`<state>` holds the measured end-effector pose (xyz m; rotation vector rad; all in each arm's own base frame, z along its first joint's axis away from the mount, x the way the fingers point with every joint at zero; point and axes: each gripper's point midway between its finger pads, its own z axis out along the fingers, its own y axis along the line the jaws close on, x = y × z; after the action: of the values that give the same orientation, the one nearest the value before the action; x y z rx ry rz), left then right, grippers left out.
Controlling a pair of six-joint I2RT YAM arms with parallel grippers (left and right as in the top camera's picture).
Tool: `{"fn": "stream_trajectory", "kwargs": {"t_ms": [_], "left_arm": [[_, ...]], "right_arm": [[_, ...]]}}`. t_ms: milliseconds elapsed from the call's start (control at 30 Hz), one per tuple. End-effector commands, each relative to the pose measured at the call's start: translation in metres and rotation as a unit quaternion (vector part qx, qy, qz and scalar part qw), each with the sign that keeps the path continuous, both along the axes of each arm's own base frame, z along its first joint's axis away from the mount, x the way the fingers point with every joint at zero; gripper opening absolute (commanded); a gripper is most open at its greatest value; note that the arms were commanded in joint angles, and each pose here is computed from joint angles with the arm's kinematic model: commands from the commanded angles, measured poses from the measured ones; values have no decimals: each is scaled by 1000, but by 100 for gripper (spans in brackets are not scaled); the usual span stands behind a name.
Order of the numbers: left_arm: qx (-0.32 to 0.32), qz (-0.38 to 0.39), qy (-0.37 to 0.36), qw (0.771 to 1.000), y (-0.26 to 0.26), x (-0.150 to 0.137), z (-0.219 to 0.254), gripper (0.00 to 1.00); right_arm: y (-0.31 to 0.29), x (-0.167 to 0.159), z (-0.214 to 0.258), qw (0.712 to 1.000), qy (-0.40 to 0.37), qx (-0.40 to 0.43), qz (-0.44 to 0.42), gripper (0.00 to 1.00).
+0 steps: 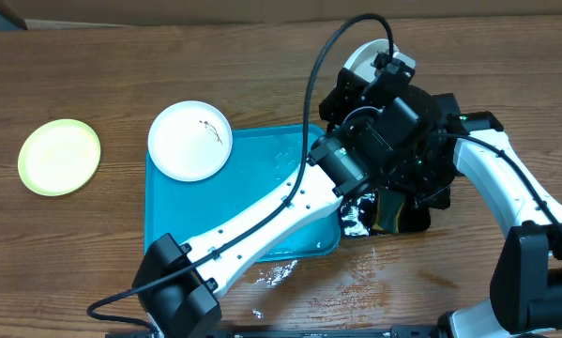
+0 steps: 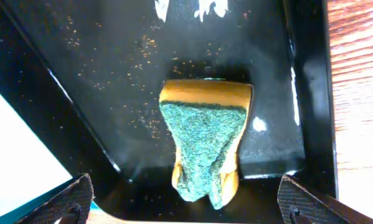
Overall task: Clean dirty plates on tray and stack at the side
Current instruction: 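Lift the scrubbed white plate with the left gripper and set it on the yellow plate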
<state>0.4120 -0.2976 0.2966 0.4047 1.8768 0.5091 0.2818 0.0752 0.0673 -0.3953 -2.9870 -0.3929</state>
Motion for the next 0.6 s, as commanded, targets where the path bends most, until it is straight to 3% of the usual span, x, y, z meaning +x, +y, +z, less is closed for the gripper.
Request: {"fn": "stream_trajectory", "kwargs": {"t_ms": [0, 67, 133, 200, 233, 300, 333, 367, 400, 433, 467, 500, 533, 567], "left_arm": [[-56, 13, 32, 998, 15, 14, -16, 4], [-64, -11, 51, 997, 7, 7, -19, 4], [-57, -17, 25, 998, -3, 2, -7, 4], [-18, -46, 18, 999, -17, -4, -1, 4], [14, -2, -21, 1000, -4, -5, 15, 4], [-16, 46, -56, 997, 10, -1, 27, 4], [1, -56, 1, 998, -22, -4, 8, 4], [26, -84, 14, 996, -29, -6, 3, 4], [45, -28, -17, 998, -12, -4, 15, 4], [4, 21, -46, 999, -1, -3, 23, 4], [3, -9, -26, 1000, -11, -4, 15, 4], [44, -58, -2, 997, -25, -9, 8, 4], [56, -30, -20, 998, -17, -8, 14, 4], [30, -12, -31, 999, -16, -9, 16, 4]], "right_arm": [[3, 0, 6, 1000, -9, 9, 0, 96], [3, 1, 6, 1000, -9, 9, 0, 96], [3, 1, 6, 1000, -11, 9, 0, 96], [3, 1, 6, 1000, -11, 9, 0, 97], [3, 0, 6, 1000, -9, 9, 0, 96], [3, 0, 6, 1000, -9, 9, 0, 97], [3, 2, 6, 1000, -11, 9, 0, 97], [3, 2, 6, 1000, -13, 9, 0, 97], [3, 2, 6, 1000, -12, 9, 0, 97], [3, 2, 6, 1000, -12, 9, 0, 97], [3, 2, 6, 1000, -12, 9, 0, 97], [3, 2, 6, 1000, -13, 9, 0, 97], [3, 2, 6, 1000, -12, 9, 0, 97], [3, 2, 6, 1000, -12, 9, 0, 97]]}}
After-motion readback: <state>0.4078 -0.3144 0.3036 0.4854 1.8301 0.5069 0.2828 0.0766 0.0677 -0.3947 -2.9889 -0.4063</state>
